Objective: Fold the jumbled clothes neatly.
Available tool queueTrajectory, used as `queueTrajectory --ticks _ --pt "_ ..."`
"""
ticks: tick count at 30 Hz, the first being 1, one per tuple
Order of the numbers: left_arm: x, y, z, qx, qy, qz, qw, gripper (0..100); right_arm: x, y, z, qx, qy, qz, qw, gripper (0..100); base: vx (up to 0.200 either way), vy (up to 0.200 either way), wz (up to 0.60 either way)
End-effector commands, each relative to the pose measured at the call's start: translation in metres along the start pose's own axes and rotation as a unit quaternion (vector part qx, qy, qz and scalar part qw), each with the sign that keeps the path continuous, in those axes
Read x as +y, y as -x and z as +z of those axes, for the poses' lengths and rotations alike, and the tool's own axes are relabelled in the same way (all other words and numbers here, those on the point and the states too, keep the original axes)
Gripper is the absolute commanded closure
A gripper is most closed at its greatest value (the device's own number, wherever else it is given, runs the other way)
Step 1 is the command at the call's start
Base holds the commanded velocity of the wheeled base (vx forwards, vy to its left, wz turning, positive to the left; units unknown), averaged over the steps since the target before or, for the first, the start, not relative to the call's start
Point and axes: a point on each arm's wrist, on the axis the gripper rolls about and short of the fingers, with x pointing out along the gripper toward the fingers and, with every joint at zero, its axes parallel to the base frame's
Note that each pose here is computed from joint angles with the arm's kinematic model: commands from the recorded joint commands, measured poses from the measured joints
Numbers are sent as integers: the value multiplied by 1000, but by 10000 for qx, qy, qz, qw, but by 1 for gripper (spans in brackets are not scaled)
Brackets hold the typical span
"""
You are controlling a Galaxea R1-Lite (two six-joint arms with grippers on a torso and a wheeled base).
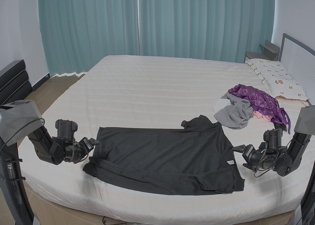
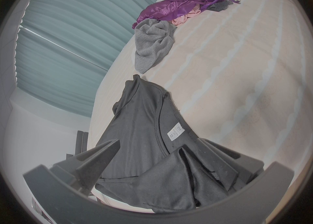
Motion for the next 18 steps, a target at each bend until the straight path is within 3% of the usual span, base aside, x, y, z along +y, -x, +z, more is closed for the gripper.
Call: queueTrajectory --ticks 1,4,5,12,18 --pt "-2 -7 -5 43 -57 43 10000 0 -2 3 -4 56 13 -33 10000 0 0 0 0" --pt "1 -12 -8 52 -67 158 9998 0 -6 2 -7 95 2 -79 9999 0 0 0 0" --pt "2 -12 -10 99 -82 187 9997 100 -6 2 -8 94 1 -90 9999 0 0 0 0" --pt "1 -10 -18 200 -177 229 9994 100 -11 -2 -10 111 16 -134 9998 0 0 0 0" --pt "-6 19 -5 22 -145 170 9997 100 -7 1 -19 135 140 -20 9998 0 0 0 0"
